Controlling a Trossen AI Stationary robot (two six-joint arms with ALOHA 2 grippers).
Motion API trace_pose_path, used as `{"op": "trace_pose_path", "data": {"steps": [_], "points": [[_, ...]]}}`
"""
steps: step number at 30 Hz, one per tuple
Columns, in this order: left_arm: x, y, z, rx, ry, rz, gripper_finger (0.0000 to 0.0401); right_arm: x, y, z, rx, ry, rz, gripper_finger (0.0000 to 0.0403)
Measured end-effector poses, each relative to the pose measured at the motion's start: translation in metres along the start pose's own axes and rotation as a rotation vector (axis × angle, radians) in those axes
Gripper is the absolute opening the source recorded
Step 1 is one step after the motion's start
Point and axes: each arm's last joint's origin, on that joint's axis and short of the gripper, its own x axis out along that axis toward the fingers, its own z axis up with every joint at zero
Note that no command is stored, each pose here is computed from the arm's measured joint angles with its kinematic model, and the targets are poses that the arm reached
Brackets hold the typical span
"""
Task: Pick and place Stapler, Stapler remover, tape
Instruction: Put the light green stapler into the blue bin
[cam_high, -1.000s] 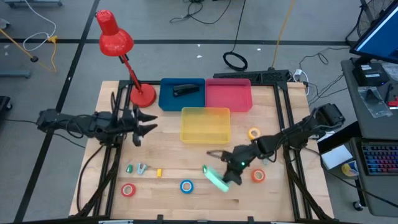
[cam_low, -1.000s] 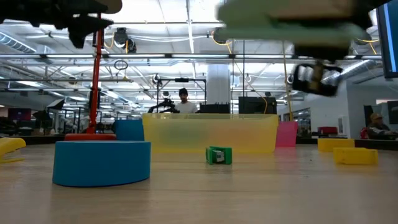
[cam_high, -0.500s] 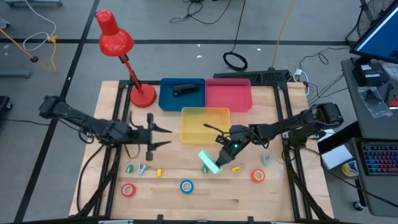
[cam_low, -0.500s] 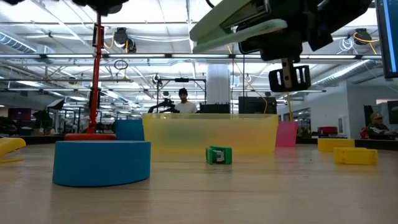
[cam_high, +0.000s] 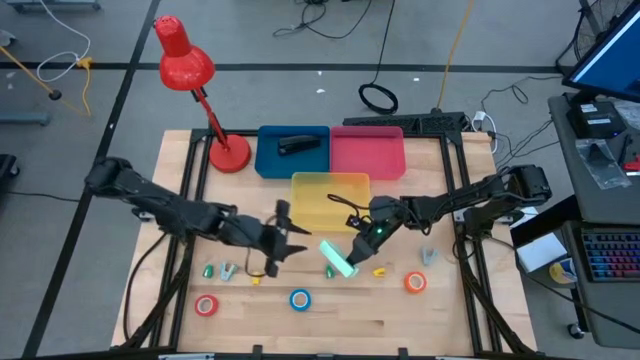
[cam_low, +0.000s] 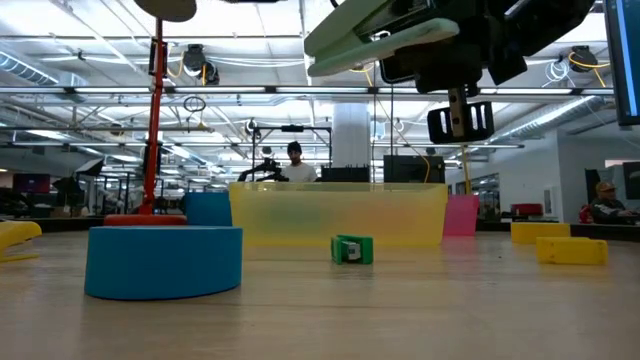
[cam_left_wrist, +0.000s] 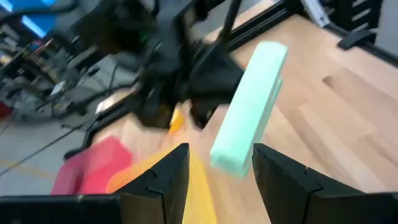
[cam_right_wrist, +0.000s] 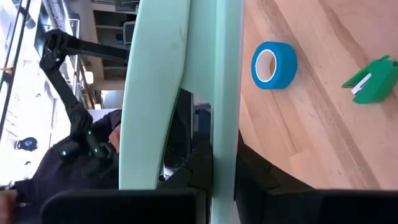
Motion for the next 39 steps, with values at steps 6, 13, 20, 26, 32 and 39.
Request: {"op": "trace_pose_path", "data": {"steps": [6, 13, 20, 26, 32, 39], "points": [[0.027, -0.005, 0.014, 0.077, 0.051, -0.048, 0.0175, 0.000, 0.000, 0.000, 0.000, -0.001, 0.001, 0.0027], [0.054, -0.007, 0.030, 0.166, 0.162, -0.088, 0.0175, 0.000, -0.001, 0.000, 0.010, 0.004, -0.012, 0.0027], [0.075, -0.007, 0.035, 0.223, 0.278, -0.104, 0.0175, 0.000, -0.003, -0.001, 0.018, 0.008, -0.025, 0.0027], [0.087, -0.006, 0.030, 0.233, 0.340, -0.135, 0.0175, 0.000, -0.004, -0.001, 0.016, 0.008, -0.031, 0.0027], [0.095, -0.005, 0.022, 0.229, 0.381, -0.143, 0.0175, 0.000, -0.004, -0.001, 0.017, 0.007, -0.034, 0.0027], [0.096, -0.002, 0.017, 0.213, 0.410, -0.156, 0.0140, -0.001, -0.005, -0.001, 0.016, 0.001, -0.040, 0.0027]]}}
